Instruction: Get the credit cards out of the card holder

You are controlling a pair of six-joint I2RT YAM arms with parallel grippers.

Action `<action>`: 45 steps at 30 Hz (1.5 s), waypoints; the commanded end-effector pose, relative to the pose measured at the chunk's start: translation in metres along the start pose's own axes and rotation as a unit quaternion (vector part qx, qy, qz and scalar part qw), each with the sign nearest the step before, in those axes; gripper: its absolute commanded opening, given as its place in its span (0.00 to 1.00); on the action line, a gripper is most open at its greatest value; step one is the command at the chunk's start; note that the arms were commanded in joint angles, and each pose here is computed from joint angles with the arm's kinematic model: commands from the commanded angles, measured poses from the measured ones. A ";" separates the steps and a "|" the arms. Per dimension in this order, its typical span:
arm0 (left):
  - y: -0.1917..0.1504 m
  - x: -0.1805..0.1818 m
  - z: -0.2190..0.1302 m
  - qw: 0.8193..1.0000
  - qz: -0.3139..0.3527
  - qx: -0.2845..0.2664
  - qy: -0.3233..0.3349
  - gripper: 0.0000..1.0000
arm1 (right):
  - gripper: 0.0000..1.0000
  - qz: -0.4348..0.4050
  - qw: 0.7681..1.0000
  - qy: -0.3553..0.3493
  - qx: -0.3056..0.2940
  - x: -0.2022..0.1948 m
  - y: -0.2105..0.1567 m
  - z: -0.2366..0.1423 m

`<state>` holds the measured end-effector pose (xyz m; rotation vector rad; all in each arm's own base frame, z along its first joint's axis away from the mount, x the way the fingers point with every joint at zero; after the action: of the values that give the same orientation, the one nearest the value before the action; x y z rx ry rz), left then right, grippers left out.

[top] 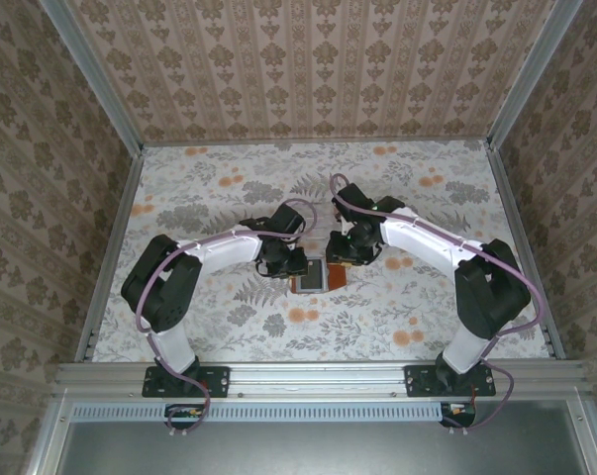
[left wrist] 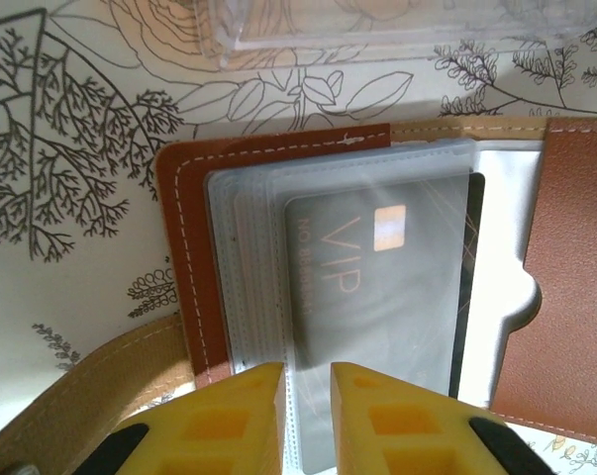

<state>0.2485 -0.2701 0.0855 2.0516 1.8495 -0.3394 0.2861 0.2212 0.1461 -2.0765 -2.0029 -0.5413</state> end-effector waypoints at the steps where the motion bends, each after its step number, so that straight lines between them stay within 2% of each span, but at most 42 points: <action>1: 0.009 -0.011 -0.008 1.000 0.002 -0.007 -0.020 0.20 | 0.30 0.022 0.995 0.094 0.023 0.020 -0.003 0.009; 4: 0.009 -0.009 -0.004 1.000 0.002 -0.002 -0.017 0.19 | 0.25 0.039 0.991 0.124 0.031 0.020 -0.002 0.027; 8: 0.006 -0.002 0.001 1.000 -0.001 0.004 -0.005 0.16 | 0.22 0.054 0.989 0.131 0.038 0.012 -0.002 0.046; 23: -0.001 0.011 0.009 1.000 -0.010 0.012 0.007 0.10 | 0.25 0.065 0.989 0.121 0.057 -0.007 -0.004 0.078; 37: -0.004 0.015 0.011 1.000 -0.012 0.019 0.013 0.10 | 0.24 0.055 0.996 0.046 0.053 -0.026 -0.008 0.077; 45: -0.003 0.015 0.009 1.000 -0.010 0.019 0.016 0.10 | 0.25 0.044 0.997 0.054 0.038 -0.017 -0.004 0.057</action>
<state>0.2496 -0.2665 0.0782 2.0496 1.8712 -0.3572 0.2874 0.2339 0.0702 -2.0142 -1.8019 -0.5330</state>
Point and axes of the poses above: each hand's point on the last joint's axis, 136 mm out from that joint toward the fingers, its own z axis out along the fingers, its own x axis along the line the jaws close on, y = z × x, the point moved 5 cm from there along -z, back along the fingers, and after that the axes turned 1 degree about z, right-handed, at the moved point
